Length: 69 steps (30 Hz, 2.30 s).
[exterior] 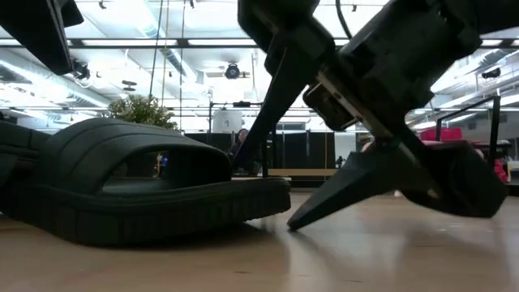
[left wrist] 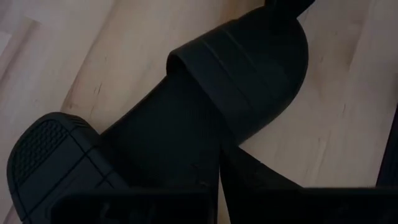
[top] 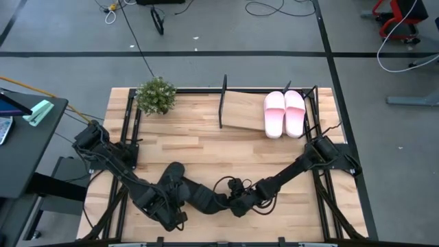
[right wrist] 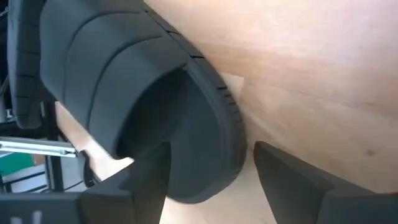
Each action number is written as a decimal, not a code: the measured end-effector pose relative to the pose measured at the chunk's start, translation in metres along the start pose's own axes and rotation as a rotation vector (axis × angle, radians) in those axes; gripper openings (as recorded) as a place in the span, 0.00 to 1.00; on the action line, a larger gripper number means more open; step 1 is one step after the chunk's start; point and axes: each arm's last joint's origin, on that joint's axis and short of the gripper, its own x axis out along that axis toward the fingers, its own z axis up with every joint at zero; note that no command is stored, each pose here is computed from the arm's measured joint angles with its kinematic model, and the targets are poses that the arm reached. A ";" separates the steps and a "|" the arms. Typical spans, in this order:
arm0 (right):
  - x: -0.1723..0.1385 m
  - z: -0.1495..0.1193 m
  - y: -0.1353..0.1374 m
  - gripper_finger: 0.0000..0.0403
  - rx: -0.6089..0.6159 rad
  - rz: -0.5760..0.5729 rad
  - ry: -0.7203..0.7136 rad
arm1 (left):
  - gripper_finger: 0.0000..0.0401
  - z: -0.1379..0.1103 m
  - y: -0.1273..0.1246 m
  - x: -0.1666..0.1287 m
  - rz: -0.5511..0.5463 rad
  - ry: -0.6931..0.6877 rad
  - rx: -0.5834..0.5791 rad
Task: Pick and place slides into the shelf
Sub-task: Put the right black slide on the shelf
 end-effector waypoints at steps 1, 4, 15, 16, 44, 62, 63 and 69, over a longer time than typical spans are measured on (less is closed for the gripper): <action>0.001 0.000 0.000 0.60 -0.002 -0.002 -0.001 | 0.04 0.000 0.000 0.000 -0.001 0.000 0.000; 0.003 0.001 -0.001 0.57 -0.014 -0.002 -0.001 | 0.03 0.000 0.000 0.000 0.000 0.000 0.000; 0.007 0.011 0.000 0.09 -0.158 -0.017 0.001 | 0.05 0.008 0.005 0.004 0.026 -0.004 -0.021; 0.006 0.012 0.001 0.09 -0.169 -0.022 0.016 | 0.05 0.008 0.006 0.005 0.030 -0.002 -0.022; -0.290 0.153 0.071 0.08 -0.973 -0.523 0.179 | 0.02 0.055 0.043 0.012 0.062 -0.009 -0.019; -0.297 0.271 0.100 0.08 -1.422 -0.747 0.147 | 0.02 0.113 0.107 -0.007 0.064 -0.136 -0.236; -0.294 0.274 0.100 0.08 -1.476 -0.766 0.176 | 0.02 0.115 0.111 -0.007 0.067 -0.143 -0.250; -0.280 0.296 0.095 0.08 -1.738 -0.896 0.338 | 0.07 0.131 0.130 -0.009 0.058 -0.188 -0.306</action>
